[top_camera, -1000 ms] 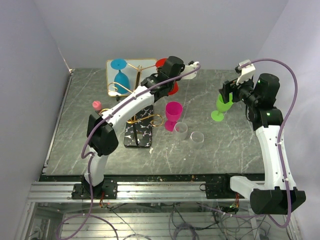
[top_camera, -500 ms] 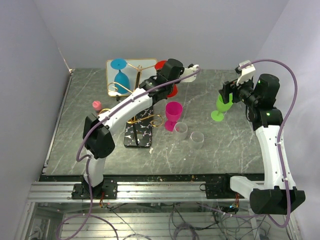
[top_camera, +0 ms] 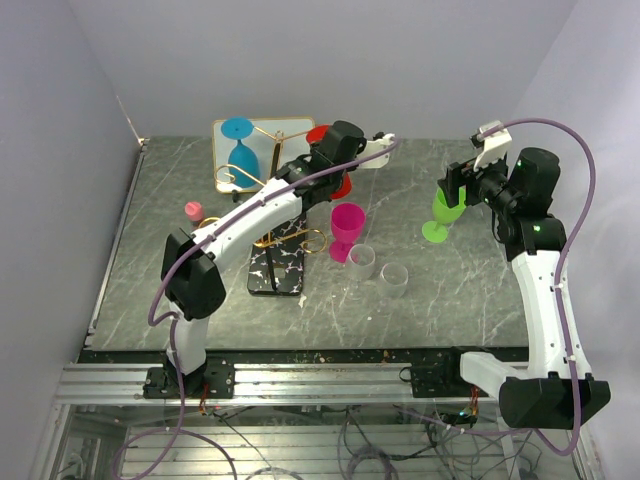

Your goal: Place the wine glass upside down on the wine glass rack

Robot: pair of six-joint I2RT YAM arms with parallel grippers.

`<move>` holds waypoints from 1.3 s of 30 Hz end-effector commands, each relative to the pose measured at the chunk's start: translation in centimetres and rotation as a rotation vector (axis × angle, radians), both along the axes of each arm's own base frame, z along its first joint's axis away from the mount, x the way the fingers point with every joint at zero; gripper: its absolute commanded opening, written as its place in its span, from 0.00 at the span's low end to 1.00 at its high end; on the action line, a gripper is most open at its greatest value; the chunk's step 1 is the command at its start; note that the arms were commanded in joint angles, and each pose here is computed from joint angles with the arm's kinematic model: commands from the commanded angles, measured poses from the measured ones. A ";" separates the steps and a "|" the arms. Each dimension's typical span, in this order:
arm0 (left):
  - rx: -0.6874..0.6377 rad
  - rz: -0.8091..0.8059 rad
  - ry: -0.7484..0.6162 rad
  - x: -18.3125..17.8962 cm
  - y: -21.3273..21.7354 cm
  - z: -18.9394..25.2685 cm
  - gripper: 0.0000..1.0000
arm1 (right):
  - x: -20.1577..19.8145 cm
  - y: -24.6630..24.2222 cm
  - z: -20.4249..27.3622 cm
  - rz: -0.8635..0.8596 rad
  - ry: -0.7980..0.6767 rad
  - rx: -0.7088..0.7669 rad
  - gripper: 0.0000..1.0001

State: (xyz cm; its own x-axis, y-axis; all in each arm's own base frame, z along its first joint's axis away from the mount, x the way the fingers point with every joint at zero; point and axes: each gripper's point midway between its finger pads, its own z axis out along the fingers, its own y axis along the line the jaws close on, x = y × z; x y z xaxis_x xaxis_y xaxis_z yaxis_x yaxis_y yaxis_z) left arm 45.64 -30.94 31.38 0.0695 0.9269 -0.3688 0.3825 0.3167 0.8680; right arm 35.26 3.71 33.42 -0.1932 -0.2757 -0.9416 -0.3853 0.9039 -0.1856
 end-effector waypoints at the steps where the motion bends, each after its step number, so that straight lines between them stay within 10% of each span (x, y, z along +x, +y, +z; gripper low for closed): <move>1: -0.030 0.023 -0.045 -0.8 1.1 2.7 0.07 | 0.1 -0.1 0.1 -0.003 -0.015 0.005 0.74; 39: 0.021 0.088 0.059 -2.4 3.4 0.8 0.46 | 0.3 -0.6 -0.6 -0.016 -0.005 -0.001 0.75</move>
